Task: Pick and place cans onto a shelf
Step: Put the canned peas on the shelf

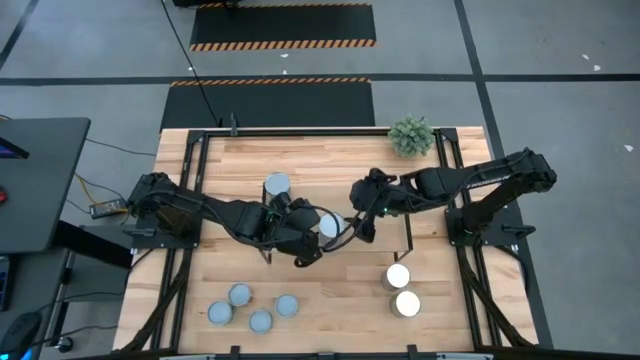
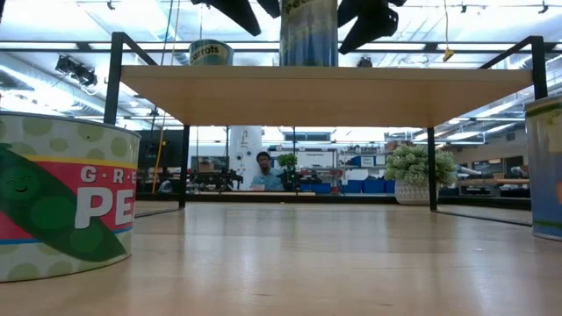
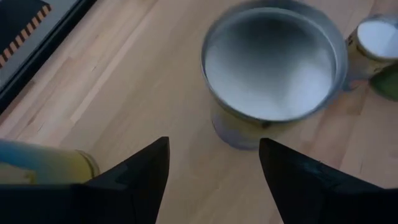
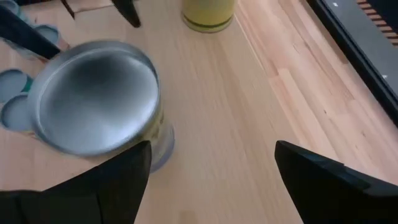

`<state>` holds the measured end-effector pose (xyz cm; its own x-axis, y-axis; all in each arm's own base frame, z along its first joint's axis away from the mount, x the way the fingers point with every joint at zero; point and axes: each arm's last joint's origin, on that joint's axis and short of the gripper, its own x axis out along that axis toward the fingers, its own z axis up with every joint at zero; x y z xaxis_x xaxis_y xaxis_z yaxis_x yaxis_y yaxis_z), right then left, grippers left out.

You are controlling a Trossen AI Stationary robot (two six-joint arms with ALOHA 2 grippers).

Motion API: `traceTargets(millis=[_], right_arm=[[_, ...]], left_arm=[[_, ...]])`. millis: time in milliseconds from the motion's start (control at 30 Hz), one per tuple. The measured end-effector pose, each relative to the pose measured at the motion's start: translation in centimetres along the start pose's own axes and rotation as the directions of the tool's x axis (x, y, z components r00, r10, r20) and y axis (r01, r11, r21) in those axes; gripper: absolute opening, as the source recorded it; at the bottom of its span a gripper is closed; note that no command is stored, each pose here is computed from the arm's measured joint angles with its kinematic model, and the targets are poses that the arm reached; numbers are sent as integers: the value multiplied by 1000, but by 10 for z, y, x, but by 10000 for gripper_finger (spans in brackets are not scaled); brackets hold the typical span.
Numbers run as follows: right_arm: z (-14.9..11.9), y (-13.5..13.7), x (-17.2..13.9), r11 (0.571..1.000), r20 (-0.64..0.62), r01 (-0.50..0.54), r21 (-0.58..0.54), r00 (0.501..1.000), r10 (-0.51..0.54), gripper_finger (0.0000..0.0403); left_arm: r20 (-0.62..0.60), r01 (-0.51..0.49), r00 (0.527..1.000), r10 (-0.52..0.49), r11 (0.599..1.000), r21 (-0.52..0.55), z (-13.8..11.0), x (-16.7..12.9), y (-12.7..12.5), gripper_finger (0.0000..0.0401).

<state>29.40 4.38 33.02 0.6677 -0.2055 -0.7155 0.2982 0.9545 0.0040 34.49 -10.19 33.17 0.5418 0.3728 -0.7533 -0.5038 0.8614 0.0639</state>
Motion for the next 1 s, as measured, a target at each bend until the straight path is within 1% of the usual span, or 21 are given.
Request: traceTargets(millis=[133, 267, 400, 533, 600, 733, 867, 933, 1000], right_arm=[[4, -8, 3, 1000, 4, 9, -19, 1000, -9, 348], [6, -17, 6, 999, 0, 30, -20, 1000, -30, 348], [2, -20, 5, 1000, -61, -13, -20, 998, 11, 348], [-11, -13, -2, 999, -167, -31, -44, 986, 23, 348], [-16, -6, -5, 998, -184, -33, -51, 983, 23, 348], [-22, 7, -2, 999, -124, -17, -48, 992, 11, 348], [-26, 14, 9, 999, -49, -38, 7, 998, 39, 348], [-24, 16, 16, 998, -4, -52, 33, 999, 52, 348], [-22, 16, 23, 997, 36, -62, 49, 998, 60, 348]], left_arm=[[-18, -10, 1000, 10, 1000, 13, -4, -2, -1, 254], [-21, 2, 1000, -2, 1000, 8, -7, -4, -4, 254], [-60, 62, 996, -61, 998, 15, -11, -7, -9, 254], [-112, 141, 984, -139, 990, 12, -12, -8, -13, 254], [-128, 164, 979, -159, 986, 25, -12, -9, -13, 254], [-111, 205, 974, -198, 977, 60, -9, -13, -13, 254], [-106, 270, 960, -261, 959, 85, -6, -22, -10, 254], [-98, 318, 946, -309, 944, 92, -3, -28, -9, 254], [-95, 344, 937, -335, 932, 115, -2, -33, -7, 254]])
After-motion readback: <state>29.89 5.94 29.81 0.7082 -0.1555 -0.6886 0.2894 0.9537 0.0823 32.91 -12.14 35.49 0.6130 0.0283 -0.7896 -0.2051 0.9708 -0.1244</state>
